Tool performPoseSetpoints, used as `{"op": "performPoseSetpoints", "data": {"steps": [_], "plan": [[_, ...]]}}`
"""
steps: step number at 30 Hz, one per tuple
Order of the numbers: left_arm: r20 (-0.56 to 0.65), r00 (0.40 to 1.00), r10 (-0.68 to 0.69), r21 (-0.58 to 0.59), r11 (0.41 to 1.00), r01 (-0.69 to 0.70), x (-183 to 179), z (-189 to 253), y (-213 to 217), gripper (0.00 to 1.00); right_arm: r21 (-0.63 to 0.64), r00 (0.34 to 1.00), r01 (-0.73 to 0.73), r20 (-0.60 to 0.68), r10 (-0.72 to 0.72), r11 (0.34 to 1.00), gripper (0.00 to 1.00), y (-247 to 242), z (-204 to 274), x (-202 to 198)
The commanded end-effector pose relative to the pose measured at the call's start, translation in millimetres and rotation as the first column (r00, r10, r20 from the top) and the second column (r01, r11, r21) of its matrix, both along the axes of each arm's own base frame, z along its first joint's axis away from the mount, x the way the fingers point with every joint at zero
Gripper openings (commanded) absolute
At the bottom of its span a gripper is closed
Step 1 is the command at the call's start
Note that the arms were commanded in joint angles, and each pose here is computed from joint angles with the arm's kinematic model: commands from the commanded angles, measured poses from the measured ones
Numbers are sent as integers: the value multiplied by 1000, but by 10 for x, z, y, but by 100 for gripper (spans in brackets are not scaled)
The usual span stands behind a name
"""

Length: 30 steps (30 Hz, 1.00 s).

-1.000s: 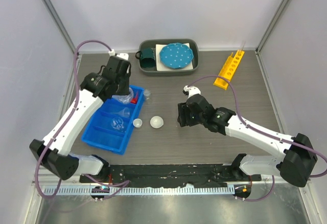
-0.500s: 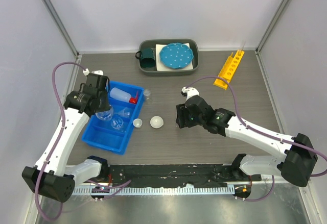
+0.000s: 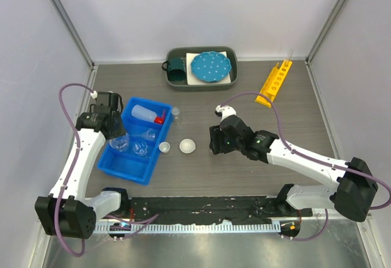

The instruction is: Organize the chemistry lab equipment

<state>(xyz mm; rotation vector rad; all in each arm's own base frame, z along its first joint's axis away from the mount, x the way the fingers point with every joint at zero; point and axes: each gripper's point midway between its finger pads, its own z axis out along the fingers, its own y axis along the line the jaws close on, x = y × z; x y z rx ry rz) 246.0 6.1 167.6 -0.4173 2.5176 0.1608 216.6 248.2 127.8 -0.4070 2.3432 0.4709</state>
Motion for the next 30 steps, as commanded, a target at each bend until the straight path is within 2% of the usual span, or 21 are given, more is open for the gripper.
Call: {"op": "performPoseSetpoints", "data": {"steps": [1, 9, 15, 24, 30], "plan": [[38, 999, 13, -8, 1000, -12, 152, -2, 53, 0, 34, 999, -15, 32, 14, 999, 59, 104, 70, 57], [10, 997, 72, -16, 997, -72, 161, -178, 151, 0, 36, 1000, -18, 26, 18, 999, 59, 120, 14, 47], [-1, 998, 57, -29, 998, -57, 164, -446, 125, 0, 40, 999, -26, 23, 25, 999, 59, 144, 0, 47], [40, 999, 32, -37, 999, -31, 261, -465, 103, 0, 35, 999, -26, 24, 25, 999, 59, 140, -32, 52], [9, 999, 50, -14, 999, -50, 260, -536, 149, 0, 35, 999, -30, 21, 30, 999, 59, 150, -56, 50]]}}
